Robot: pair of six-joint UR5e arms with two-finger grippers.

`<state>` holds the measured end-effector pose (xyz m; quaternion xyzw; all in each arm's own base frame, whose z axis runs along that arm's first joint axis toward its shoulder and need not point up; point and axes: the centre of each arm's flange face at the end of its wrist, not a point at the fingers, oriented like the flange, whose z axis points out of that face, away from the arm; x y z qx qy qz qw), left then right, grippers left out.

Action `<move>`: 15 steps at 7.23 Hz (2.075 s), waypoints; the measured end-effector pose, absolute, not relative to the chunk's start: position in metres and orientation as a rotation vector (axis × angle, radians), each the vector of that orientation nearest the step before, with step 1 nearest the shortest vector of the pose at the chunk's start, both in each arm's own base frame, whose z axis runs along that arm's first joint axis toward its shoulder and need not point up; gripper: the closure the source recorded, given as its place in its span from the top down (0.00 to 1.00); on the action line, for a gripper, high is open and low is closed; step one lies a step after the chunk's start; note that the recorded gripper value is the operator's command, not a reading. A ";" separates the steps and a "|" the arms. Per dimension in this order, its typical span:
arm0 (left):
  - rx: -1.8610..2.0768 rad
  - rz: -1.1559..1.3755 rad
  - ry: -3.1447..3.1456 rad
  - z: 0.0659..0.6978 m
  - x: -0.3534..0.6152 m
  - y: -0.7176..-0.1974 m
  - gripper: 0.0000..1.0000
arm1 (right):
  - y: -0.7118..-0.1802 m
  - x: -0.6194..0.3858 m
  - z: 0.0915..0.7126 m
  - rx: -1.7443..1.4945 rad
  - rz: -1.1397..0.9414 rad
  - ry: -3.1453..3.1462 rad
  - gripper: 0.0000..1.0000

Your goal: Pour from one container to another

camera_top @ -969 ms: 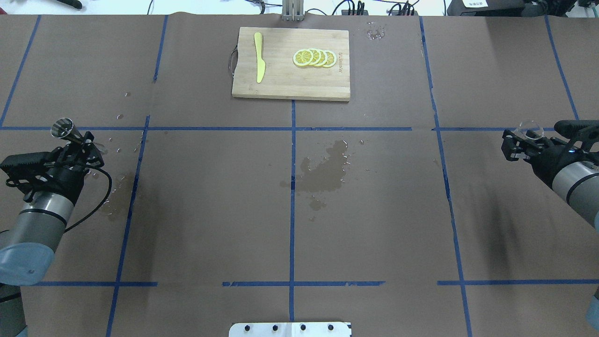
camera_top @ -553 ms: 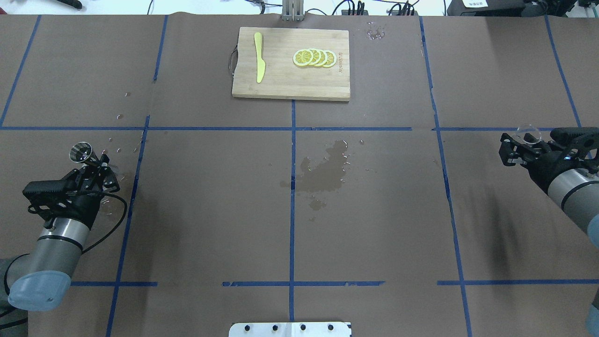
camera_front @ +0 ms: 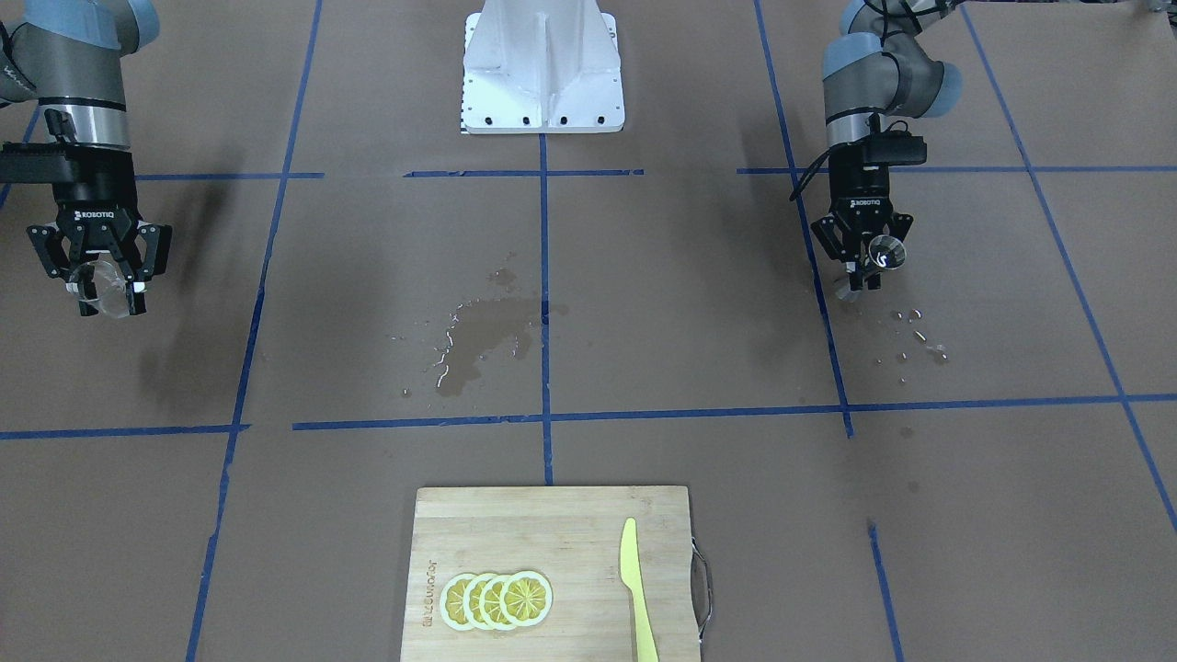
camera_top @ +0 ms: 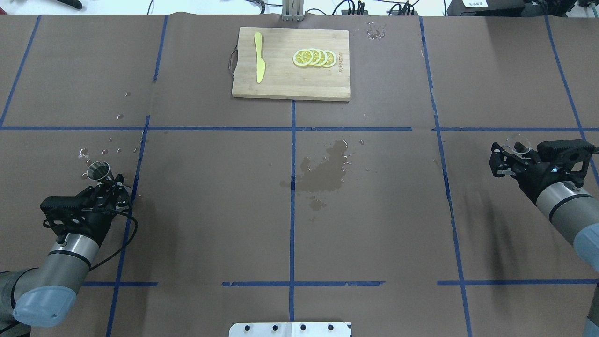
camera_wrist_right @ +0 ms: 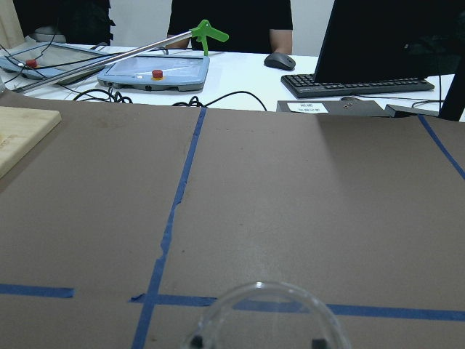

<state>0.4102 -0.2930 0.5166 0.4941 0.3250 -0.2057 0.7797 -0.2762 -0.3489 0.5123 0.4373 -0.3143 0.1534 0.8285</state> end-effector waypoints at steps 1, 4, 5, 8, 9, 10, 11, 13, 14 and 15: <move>1.063 -0.441 0.706 0.516 0.411 -0.292 0.20 | -0.347 -0.278 0.512 0.930 0.322 -0.667 0.00; 1.061 -0.438 0.705 0.518 0.411 -0.292 0.26 | -0.341 -0.286 0.512 0.934 0.309 -0.670 0.00; 1.061 -0.436 0.700 0.520 0.410 -0.292 0.39 | -0.338 -0.289 0.511 0.939 0.304 -0.671 0.00; 1.061 -0.432 0.693 0.523 0.410 -0.292 0.71 | -0.332 -0.296 0.510 0.950 0.296 -0.672 0.00; 1.061 -0.432 0.692 0.523 0.410 -0.292 0.86 | -0.331 -0.298 0.509 0.953 0.293 -0.672 0.00; 1.061 -0.432 0.694 0.522 0.410 -0.292 0.99 | -0.328 -0.300 0.509 0.959 0.291 -0.669 0.00; 1.060 -0.431 0.696 0.521 0.410 -0.292 1.00 | -0.326 -0.302 0.509 0.965 0.288 -0.666 0.00; 1.033 -0.412 0.717 0.515 0.410 -0.292 1.00 | -0.323 -0.306 0.512 0.976 0.284 -0.654 0.00; 1.002 -0.385 0.735 0.511 0.407 -0.290 1.00 | -0.321 -0.308 0.515 0.987 0.282 -0.644 0.00; 0.966 -0.354 0.751 0.508 0.395 -0.285 1.00 | -0.319 -0.310 0.516 0.995 0.282 -0.637 0.00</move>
